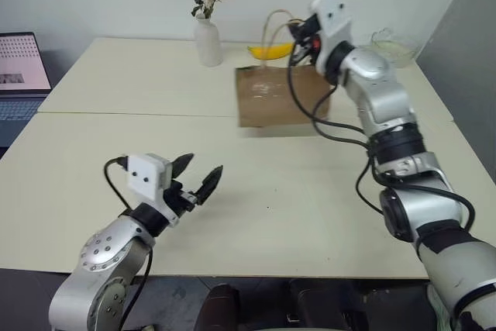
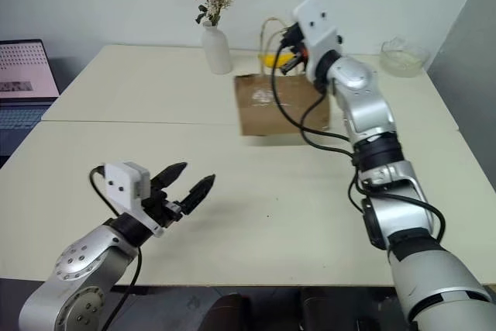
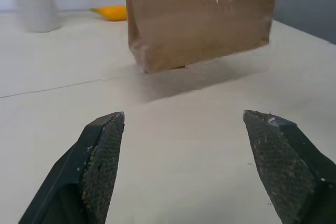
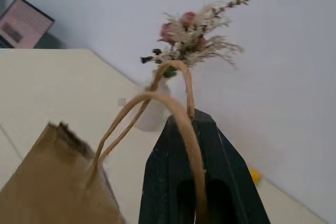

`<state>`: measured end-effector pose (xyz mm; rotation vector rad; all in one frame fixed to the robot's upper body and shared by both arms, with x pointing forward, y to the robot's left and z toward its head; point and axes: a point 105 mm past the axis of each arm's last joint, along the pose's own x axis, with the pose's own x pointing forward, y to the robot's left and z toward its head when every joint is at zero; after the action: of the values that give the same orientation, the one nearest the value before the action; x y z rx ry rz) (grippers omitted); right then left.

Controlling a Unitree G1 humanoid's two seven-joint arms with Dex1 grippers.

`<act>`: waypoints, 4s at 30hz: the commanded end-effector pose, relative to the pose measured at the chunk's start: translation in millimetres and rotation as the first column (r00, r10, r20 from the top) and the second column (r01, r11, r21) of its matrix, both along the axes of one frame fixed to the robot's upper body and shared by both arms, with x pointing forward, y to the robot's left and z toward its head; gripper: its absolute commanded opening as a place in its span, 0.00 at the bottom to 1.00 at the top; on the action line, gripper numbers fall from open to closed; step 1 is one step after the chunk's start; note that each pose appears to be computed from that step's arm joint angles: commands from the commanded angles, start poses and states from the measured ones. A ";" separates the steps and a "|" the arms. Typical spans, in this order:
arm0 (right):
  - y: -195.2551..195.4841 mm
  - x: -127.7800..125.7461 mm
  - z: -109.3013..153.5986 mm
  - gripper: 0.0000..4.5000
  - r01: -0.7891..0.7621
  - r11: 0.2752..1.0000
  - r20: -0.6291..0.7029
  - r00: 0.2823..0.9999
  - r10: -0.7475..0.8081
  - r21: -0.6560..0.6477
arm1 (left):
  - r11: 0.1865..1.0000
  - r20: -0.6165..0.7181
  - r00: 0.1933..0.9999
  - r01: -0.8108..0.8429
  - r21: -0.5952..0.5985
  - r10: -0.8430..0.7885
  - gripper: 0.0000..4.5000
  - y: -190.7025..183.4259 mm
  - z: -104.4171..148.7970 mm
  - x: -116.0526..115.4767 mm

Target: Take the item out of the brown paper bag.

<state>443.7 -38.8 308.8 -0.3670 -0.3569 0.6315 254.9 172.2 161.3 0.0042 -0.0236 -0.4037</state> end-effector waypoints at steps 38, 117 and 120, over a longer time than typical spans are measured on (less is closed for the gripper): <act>52.3 -0.2 -19.9 0.00 -0.156 0.974 0.029 0.986 0.163 -0.161 | 0.998 0.116 0.992 -0.048 0.032 0.044 0.84 -3.4 20.8 -8.7; 19.7 -6.9 -26.1 0.38 -0.257 0.919 -0.179 0.961 0.210 -0.301 | 0.995 0.131 0.989 0.060 0.082 -0.070 0.84 -14.7 21.1 3.1; 16.4 -8.1 -32.0 0.63 -0.268 0.911 -0.202 0.956 0.212 -0.314 | 0.993 0.131 0.988 0.076 0.091 -0.087 0.84 -17.3 20.3 3.5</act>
<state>439.8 -22.4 264.5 -0.5863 -0.0913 0.9561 261.1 161.3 172.2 0.0924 -0.0926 -0.4538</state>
